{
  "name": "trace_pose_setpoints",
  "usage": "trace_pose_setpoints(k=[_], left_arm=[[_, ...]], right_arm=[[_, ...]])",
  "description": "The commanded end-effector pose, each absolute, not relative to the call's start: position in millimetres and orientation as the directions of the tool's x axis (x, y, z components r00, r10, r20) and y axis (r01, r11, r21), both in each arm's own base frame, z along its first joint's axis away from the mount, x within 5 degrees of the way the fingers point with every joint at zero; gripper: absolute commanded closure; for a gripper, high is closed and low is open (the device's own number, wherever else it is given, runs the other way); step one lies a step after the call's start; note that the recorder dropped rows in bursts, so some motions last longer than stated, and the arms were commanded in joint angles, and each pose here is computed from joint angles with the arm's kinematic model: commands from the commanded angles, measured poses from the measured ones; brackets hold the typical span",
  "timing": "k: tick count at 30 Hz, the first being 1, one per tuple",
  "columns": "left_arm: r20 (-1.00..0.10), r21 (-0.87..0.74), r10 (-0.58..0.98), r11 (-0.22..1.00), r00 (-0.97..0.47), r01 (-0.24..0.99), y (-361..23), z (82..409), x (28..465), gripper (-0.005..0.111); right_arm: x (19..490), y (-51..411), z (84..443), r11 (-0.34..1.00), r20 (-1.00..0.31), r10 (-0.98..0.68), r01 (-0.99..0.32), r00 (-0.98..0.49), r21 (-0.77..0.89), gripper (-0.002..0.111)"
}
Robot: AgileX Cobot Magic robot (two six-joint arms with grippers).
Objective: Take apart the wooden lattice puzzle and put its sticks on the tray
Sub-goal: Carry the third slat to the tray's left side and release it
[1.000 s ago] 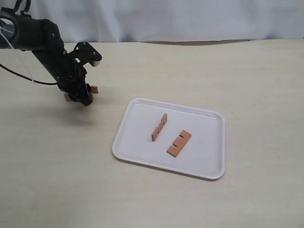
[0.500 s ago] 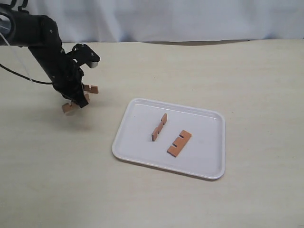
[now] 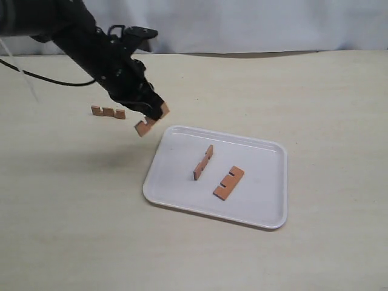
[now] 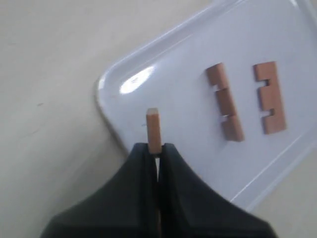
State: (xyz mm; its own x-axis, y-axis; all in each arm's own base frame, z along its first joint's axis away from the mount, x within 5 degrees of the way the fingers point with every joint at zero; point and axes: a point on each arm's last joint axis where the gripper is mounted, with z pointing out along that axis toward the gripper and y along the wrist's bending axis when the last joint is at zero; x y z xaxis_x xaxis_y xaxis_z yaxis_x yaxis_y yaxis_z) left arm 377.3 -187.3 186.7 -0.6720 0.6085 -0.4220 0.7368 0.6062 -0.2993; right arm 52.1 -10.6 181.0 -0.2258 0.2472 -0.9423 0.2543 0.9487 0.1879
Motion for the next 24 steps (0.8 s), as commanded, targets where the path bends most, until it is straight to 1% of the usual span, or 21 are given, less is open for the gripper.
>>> trace_pose_setpoints(k=[1, 6, 13, 17, 18, 22, 23, 24], left_arm=[[-0.434, -0.345, 0.605, 0.573, -0.668, 0.743, -225, 170, 367, 0.107], [-0.442, -0.305, 0.635, 0.558, -0.634, 0.772, -246, 155, 361, 0.107], [-0.434, -0.311, 0.617, 0.581, -0.656, 0.752, -248, 150, 361, 0.107], [-0.421, -0.308, 0.621, 0.588, -0.661, 0.748, -248, 141, 363, 0.105], [-0.412, -0.3, 0.632, 0.586, -0.656, 0.753, -247, 137, 363, 0.1], [-0.404, -0.301, 0.638, 0.585, -0.656, 0.753, -247, 135, 363, 0.07], [-0.4, -0.304, 0.642, 0.58, -0.654, 0.756, -246, 136, 362, 0.059], [-0.4, -0.305, 0.645, 0.577, -0.651, 0.758, -246, 137, 361, 0.054]], right_arm=[[52, -11, 180, 0.95, -0.946, 0.235, 0.257, -0.224, 0.175, 0.104], [52, -11, 180, 0.95, -0.946, 0.235, 0.257, -0.224, 0.175, 0.104], [52, -11, 180, 0.95, -0.946, 0.235, 0.257, -0.224, 0.175, 0.104], [52, -11, 180, 0.95, -0.946, 0.235, 0.257, -0.224, 0.175, 0.104], [52, -11, 180, 0.95, -0.946, 0.235, 0.257, -0.224, 0.175, 0.104], [52, -11, 180, 0.95, -0.946, 0.235, 0.257, -0.224, 0.175, 0.104], [52, -11, 180, 0.95, -0.946, 0.235, 0.257, -0.224, 0.175, 0.104], [52, -11, 180, 0.95, -0.946, 0.235, 0.257, -0.224, 0.175, 0.104]])
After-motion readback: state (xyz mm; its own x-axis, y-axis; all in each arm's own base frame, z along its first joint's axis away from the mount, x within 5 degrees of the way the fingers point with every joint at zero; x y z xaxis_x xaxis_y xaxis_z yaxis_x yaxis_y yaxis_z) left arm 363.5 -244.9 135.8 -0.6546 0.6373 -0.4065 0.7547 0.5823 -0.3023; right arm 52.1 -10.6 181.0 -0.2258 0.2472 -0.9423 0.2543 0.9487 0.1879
